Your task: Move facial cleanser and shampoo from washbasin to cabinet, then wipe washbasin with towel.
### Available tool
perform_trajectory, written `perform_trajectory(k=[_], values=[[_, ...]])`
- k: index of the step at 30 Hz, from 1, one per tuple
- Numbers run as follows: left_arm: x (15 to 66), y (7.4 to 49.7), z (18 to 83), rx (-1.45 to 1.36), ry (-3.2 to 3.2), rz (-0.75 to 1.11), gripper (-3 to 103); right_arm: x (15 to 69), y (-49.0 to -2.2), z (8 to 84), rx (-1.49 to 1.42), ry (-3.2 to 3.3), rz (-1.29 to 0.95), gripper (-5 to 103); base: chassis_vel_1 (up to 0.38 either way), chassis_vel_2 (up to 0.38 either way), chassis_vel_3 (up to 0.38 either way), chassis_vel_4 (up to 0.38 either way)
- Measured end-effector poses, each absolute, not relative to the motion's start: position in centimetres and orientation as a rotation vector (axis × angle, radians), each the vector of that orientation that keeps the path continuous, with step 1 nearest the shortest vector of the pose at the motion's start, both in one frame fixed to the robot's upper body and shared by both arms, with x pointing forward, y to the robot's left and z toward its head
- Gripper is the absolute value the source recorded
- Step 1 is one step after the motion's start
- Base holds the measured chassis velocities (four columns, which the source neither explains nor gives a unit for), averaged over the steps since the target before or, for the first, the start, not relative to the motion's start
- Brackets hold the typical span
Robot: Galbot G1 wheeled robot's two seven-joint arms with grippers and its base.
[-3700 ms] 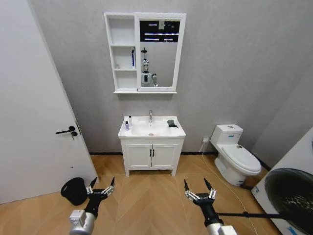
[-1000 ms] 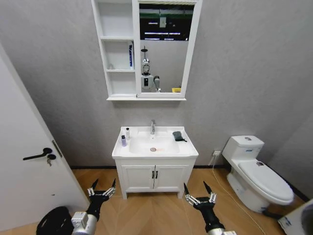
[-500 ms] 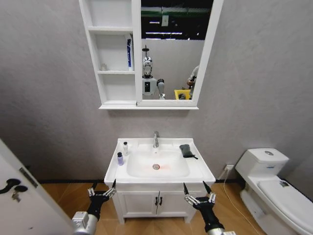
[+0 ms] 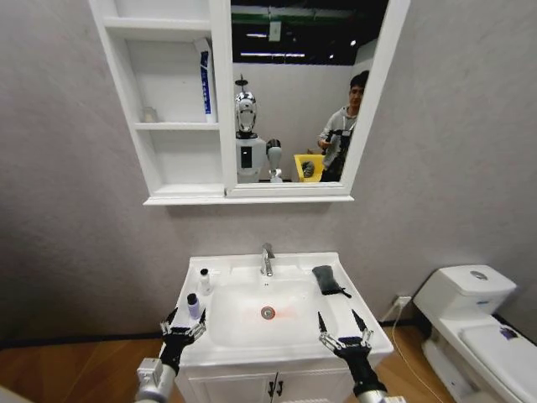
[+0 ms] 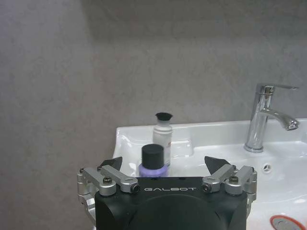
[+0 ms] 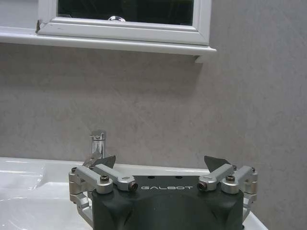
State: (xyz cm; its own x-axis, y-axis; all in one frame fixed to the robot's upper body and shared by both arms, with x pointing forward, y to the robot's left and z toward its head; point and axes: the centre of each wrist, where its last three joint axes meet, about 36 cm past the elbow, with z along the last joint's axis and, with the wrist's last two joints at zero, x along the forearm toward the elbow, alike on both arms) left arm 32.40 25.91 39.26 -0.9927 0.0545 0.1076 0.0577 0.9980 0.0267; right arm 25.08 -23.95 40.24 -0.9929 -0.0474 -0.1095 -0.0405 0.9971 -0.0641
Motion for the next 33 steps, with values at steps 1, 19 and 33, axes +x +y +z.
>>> perform_trajectory(k=[1, 19, 33], values=[[32.9, 26.3, 38.9, -0.071, -3.028, -0.053, 97, 25.1, -24.0, 40.3, -0.074, 3.027, -0.099, 100, 0.113, -0.064, -0.052, 0.067], [39.2, 25.6, 35.6, -0.084, -2.983, -0.047, 90, 24.4, -24.9, 40.1, -0.051, 3.04, -0.131, 100, 0.006, -0.007, 0.0, 0.001], [40.3, 26.5, 34.6, -0.068, -2.959, -0.039, 42, 24.5, -24.7, 40.0, -0.047, 3.035, -0.128, 100, 0.0, 0.0, 0.0, 0.0]])
